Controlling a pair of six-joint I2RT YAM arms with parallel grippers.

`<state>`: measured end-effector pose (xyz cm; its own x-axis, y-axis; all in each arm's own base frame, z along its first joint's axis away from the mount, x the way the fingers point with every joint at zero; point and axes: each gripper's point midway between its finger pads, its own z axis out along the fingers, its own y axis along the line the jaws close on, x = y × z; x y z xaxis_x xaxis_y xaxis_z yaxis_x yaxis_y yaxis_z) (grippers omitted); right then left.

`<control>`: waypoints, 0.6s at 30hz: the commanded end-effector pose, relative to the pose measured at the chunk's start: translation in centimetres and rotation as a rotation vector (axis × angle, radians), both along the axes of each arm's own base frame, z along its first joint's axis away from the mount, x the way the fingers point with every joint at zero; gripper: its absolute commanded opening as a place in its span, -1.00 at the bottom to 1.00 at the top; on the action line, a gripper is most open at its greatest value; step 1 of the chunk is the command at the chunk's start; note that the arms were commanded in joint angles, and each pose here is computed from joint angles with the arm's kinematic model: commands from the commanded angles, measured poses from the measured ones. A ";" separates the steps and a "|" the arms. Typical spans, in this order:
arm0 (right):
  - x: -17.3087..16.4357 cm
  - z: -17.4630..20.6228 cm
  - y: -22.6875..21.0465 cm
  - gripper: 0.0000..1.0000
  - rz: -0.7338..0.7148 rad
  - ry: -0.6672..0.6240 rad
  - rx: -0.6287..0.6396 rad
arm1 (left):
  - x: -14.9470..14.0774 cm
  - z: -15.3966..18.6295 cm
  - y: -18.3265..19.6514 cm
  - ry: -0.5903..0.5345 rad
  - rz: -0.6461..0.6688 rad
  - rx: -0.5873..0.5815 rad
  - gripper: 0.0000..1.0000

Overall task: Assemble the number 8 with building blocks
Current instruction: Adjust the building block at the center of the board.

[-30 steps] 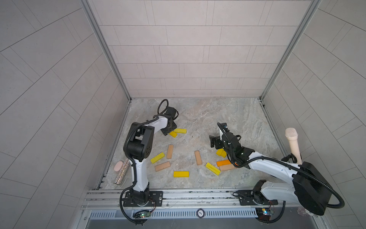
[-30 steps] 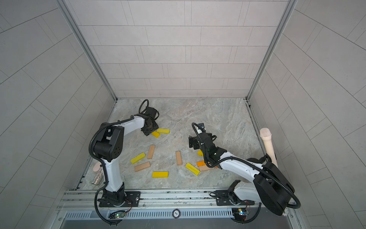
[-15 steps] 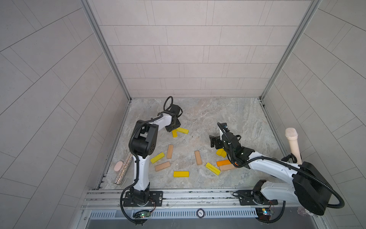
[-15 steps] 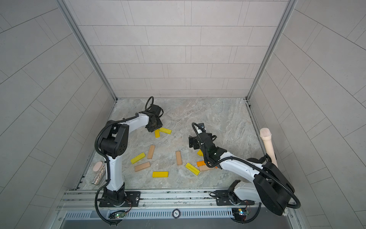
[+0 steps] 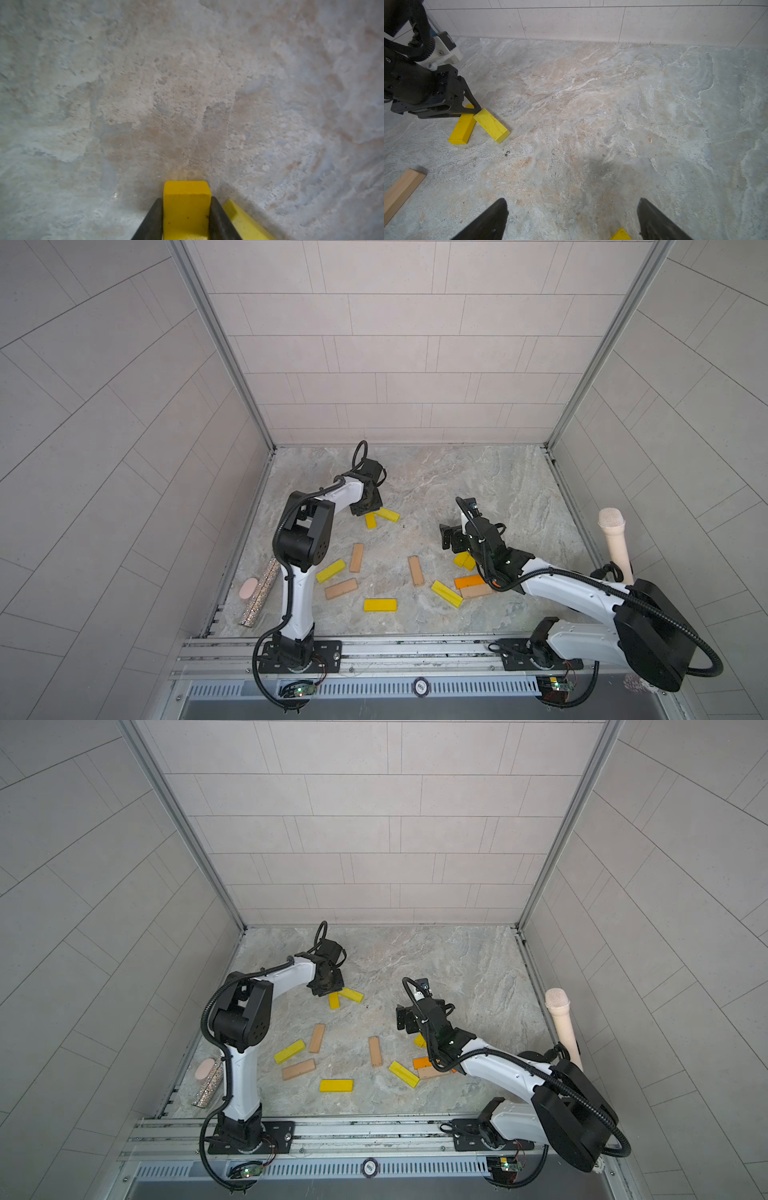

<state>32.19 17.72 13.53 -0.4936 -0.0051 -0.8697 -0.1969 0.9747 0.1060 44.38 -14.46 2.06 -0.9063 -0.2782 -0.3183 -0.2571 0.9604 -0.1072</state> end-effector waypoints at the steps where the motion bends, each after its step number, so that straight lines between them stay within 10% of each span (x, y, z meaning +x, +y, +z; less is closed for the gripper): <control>1: 0.3 1.0 0.1 0.97 -0.019 -0.014 0.019 | -0.9 0.3 -0.4 0.037 -0.077 0.017 -0.17; 18: 0.4 0.6 0.3 0.97 -0.017 -0.003 0.017 | -4.6 0.4 -0.8 0.109 -0.149 0.048 0.12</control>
